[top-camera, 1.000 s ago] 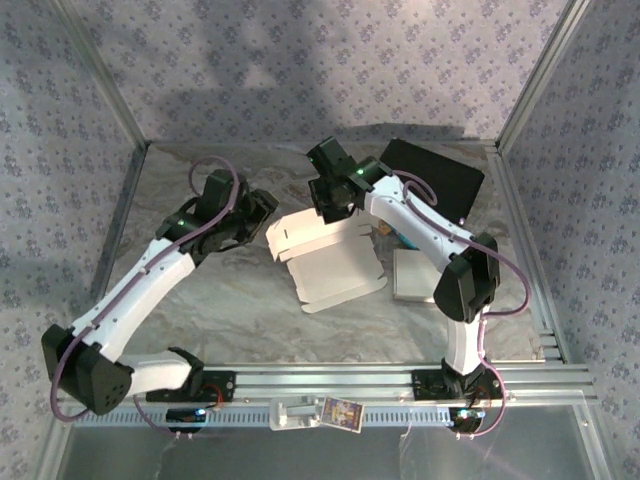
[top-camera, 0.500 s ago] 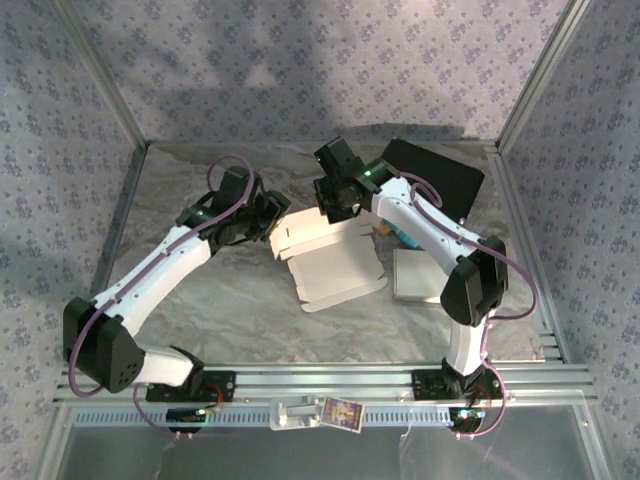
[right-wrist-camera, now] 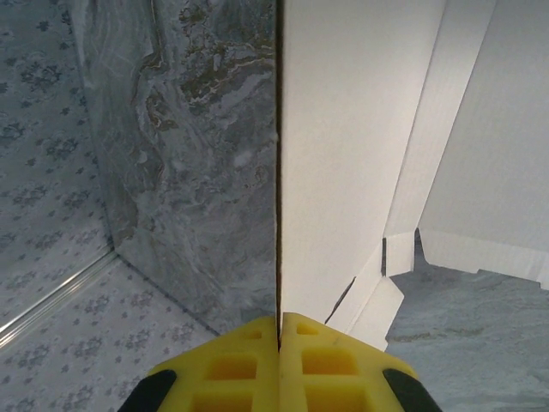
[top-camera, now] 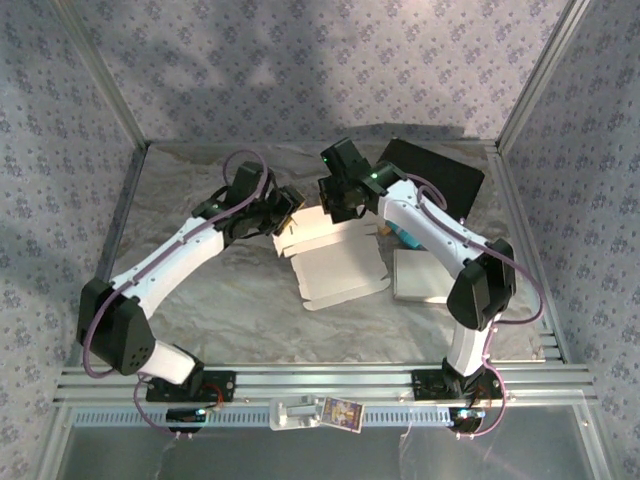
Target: Fold the paper box
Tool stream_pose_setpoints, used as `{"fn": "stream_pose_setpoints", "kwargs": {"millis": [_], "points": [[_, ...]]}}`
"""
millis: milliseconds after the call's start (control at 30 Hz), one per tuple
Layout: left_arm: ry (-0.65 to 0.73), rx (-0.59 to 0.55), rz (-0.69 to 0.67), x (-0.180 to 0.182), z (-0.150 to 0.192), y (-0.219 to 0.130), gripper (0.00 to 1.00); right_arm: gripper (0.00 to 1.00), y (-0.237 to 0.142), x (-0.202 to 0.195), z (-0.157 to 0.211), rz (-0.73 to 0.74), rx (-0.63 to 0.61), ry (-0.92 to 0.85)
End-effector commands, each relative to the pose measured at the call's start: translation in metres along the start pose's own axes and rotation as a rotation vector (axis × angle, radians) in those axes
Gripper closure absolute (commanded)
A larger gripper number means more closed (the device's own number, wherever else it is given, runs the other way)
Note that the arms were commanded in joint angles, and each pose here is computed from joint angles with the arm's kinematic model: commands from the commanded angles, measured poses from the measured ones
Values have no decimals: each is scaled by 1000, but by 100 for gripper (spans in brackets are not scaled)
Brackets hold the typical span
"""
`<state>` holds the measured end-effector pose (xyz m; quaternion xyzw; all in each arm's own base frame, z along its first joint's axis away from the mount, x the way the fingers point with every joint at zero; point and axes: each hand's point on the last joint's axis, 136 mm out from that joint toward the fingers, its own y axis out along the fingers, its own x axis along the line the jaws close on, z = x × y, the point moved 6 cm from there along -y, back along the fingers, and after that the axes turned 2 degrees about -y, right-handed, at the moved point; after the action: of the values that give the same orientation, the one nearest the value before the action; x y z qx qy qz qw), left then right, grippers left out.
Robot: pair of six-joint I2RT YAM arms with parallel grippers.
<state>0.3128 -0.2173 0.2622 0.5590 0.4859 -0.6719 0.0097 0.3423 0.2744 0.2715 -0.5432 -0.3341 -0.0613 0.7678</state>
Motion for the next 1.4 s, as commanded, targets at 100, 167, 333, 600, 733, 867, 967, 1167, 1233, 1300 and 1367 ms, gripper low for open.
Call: {"fn": "stream_pose_setpoints", "kwargs": {"millis": [100, 167, 333, 600, 733, 867, 967, 1167, 1233, 1300, 1367], "points": [[59, -119, 53, 12, -21, -55, 46, 100, -25, 4, -5, -61, 33, 82], [23, -158, 48, 36, -32, -61, 48, 100, -30, 2, -8, -79, 42, 117], [-77, -158, 57, 96, -43, -48, 61, 100, -43, 0, -16, -119, 58, 196], [-153, -105, 221, 133, -40, 8, 80, 100, -54, 4, -27, -155, 80, 278], [-164, -108, 338, 129, -44, 24, 82, 100, -54, 6, -28, -160, 84, 287], [-174, -65, 387, 124, -40, 34, 77, 100, -49, 6, -30, -157, 94, 299], [-200, -25, 415, 128, -32, 43, 75, 100, -47, 7, -30, -161, 101, 309], [-247, -9, 499, 124, -28, 55, 75, 100, -45, 8, -31, -168, 108, 318], [-248, -12, 515, 121, -27, 54, 74, 100, -44, 7, -33, -165, 108, 323], [-236, -7, 538, 113, -26, 53, 74, 100, -42, 5, -34, -159, 105, 325], [-226, 0, 552, 107, -23, 52, 73, 100, -39, 8, -34, -177, 116, 322]]}}
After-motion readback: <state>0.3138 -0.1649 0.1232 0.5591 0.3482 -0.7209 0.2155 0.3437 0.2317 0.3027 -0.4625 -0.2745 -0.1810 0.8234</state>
